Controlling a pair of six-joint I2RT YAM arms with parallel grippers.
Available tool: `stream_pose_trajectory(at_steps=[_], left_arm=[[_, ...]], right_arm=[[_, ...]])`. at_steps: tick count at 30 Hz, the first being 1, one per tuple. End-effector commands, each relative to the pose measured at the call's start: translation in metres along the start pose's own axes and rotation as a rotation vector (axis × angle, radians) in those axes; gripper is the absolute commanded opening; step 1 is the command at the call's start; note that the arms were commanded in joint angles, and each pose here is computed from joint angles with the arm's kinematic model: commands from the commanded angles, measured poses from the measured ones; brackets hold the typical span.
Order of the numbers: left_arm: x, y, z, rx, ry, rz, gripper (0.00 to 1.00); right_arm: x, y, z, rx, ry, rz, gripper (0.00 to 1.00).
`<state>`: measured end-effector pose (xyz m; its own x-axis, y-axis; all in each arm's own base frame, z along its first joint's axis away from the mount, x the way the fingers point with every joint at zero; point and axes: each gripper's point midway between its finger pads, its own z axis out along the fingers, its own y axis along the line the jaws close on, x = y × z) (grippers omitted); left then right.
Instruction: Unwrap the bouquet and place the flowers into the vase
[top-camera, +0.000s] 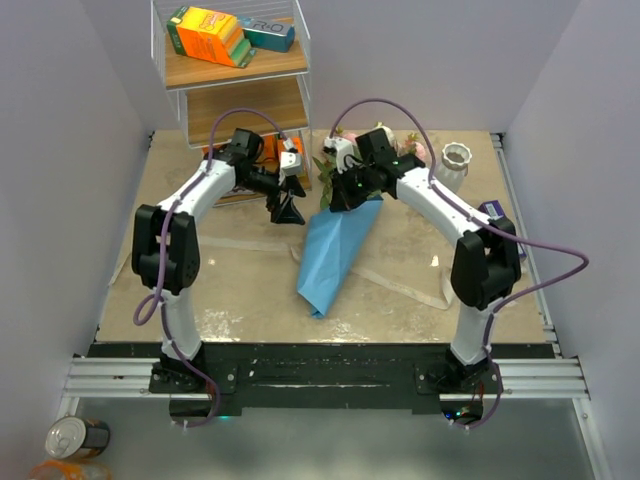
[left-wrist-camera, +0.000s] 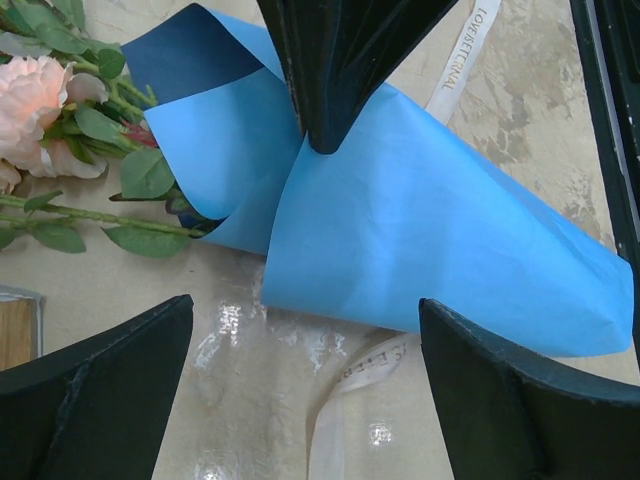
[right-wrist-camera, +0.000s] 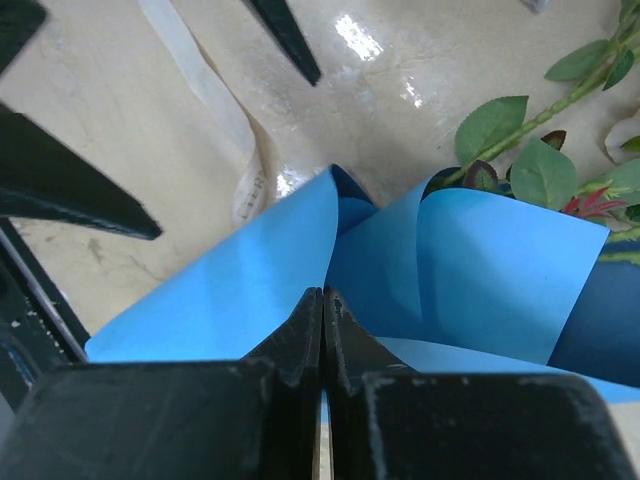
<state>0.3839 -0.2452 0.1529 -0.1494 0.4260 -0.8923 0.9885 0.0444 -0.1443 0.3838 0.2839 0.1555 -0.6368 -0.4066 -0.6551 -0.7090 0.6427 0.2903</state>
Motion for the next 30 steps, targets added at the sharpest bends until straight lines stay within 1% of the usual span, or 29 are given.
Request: stream_pose_trajectory(at_steps=[1, 3, 4, 5, 6, 8, 11, 13, 17, 18, 19, 20, 21, 22, 23, 25, 26, 28, 30], left_arm=[[-0.026, -0.006, -0.004, -0.012, -0.036, 0.074, 0.99], [-0.028, -0.006, -0.005, -0.015, -0.037, 0.075, 0.99], [-0.028, -0.007, -0.005, -0.017, -0.036, 0.073, 0.99], [-0.029, -0.007, -0.006, -0.02, -0.035, 0.075, 0.99], [-0.029, -0.007, -0.007, -0.021, -0.034, 0.072, 0.99], [-0.029, -0.009, -0.008, -0.028, -0.029, 0.072, 0.99], [-0.03, -0.009, -0.011, -0.041, -0.019, 0.074, 0.99], [-0.029, -0.01, -0.013, -0.054, -0.006, 0.072, 0.99], [-0.025, -0.01, -0.017, -0.079, 0.016, 0.069, 0.99], [-0.023, -0.011, -0.018, -0.082, 0.021, 0.065, 0.99], [-0.025, -0.011, -0.019, -0.094, 0.025, 0.069, 0.99], [-0.025, -0.011, -0.02, -0.098, 0.024, 0.065, 0.99], [-0.026, -0.012, -0.021, -0.103, 0.027, 0.064, 0.99], [-0.025, -0.012, -0.021, -0.105, 0.03, 0.06, 0.99], [-0.024, -0.013, -0.022, -0.105, 0.032, 0.056, 0.99], [-0.022, -0.016, -0.022, -0.103, 0.034, 0.047, 0.99], [-0.021, -0.018, -0.021, -0.098, 0.035, 0.041, 0.99], [-0.016, -0.021, -0.019, -0.089, 0.04, 0.026, 0.99], [-0.009, -0.024, -0.016, -0.082, 0.045, 0.006, 0.99]], right_arm=[[-0.04, 0.029, -0.054, -0.04, -0.149, -0.088, 0.0], [-0.042, 0.038, -0.066, -0.051, -0.18, -0.111, 0.0], [-0.049, 0.047, -0.084, -0.055, -0.228, -0.137, 0.0], [-0.054, 0.05, -0.091, -0.052, -0.266, -0.157, 0.0], [-0.044, 0.052, -0.09, -0.058, -0.259, -0.154, 0.0], [-0.037, 0.058, -0.104, -0.052, -0.296, -0.176, 0.0], [-0.02, 0.063, -0.115, -0.04, -0.316, -0.201, 0.0], [-0.01, 0.061, -0.117, -0.017, -0.326, -0.204, 0.0], [0.012, 0.045, -0.128, 0.114, -0.385, -0.152, 0.0], [0.011, 0.047, -0.139, 0.138, -0.415, -0.151, 0.0], [0.014, 0.043, -0.141, 0.166, -0.42, -0.135, 0.11], [0.021, 0.037, -0.141, 0.195, -0.413, -0.105, 0.16], [0.021, 0.039, -0.148, 0.208, -0.434, -0.101, 0.2], [0.022, 0.038, -0.15, 0.222, -0.442, -0.097, 0.3], [0.024, 0.036, -0.153, 0.237, -0.453, -0.054, 0.35], [0.018, 0.035, -0.168, 0.275, -0.499, -0.047, 0.41], [0.011, 0.036, -0.176, 0.287, -0.531, -0.043, 0.49], [0.001, 0.039, -0.192, 0.307, -0.579, -0.043, 0.52], [-0.015, 0.047, -0.206, 0.295, -0.629, -0.051, 0.61]])
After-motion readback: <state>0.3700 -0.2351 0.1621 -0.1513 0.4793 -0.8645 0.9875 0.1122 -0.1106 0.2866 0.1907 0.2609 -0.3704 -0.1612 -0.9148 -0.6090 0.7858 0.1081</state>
